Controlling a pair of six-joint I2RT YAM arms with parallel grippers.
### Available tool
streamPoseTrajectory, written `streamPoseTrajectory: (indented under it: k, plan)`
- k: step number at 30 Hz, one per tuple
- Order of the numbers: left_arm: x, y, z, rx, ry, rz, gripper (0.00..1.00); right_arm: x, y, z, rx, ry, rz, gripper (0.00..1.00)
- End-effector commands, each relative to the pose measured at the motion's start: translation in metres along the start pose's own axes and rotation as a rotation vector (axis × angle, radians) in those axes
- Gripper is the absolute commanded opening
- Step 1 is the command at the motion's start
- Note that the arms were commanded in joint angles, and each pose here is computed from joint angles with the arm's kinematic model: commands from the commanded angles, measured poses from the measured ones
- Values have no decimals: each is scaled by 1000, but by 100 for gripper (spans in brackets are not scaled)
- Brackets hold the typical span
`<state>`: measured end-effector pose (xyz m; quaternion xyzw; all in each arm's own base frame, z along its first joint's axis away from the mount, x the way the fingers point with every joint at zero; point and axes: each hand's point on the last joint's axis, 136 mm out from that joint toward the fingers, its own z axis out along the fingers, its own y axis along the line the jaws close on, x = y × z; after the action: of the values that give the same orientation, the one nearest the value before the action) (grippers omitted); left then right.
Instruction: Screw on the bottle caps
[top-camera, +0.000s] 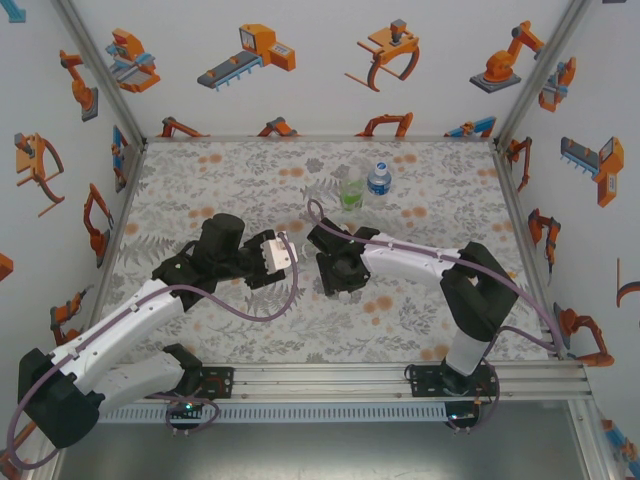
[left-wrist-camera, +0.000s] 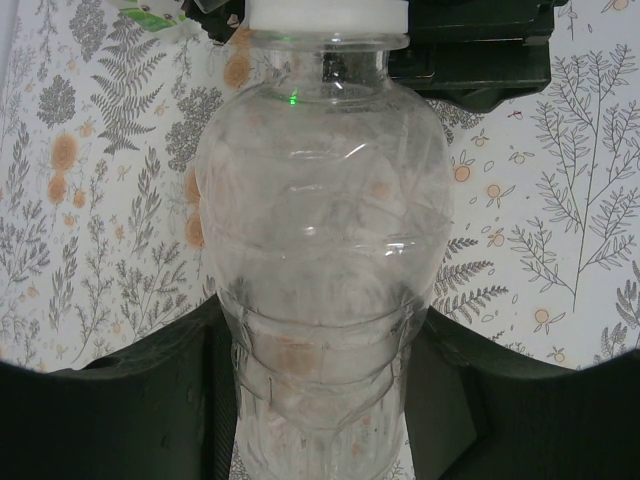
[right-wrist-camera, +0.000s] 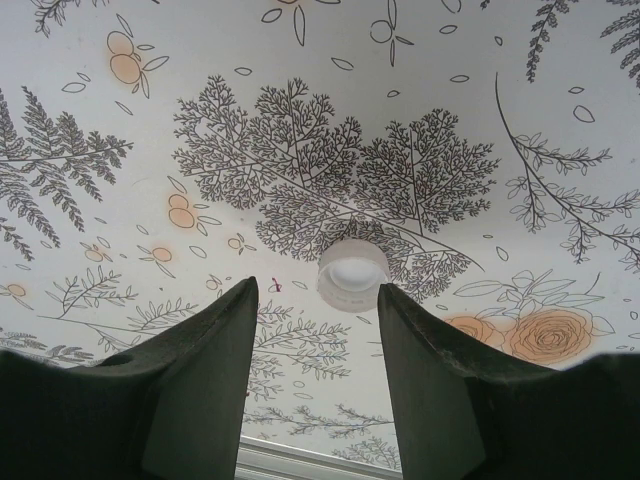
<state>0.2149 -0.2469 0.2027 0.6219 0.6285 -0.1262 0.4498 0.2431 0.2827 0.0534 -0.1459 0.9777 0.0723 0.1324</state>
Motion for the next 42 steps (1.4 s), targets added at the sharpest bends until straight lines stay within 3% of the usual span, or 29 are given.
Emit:
streamPoseTrajectory:
  k: [1, 42]
  plan:
    - [-4, -1, -2, 6, -21, 9, 0, 10, -5, 5, 33, 28, -16, 50]
    - [-3, -1, -2, 9, -18, 7, 0, 22, -12, 21, 66, 71, -27, 48]
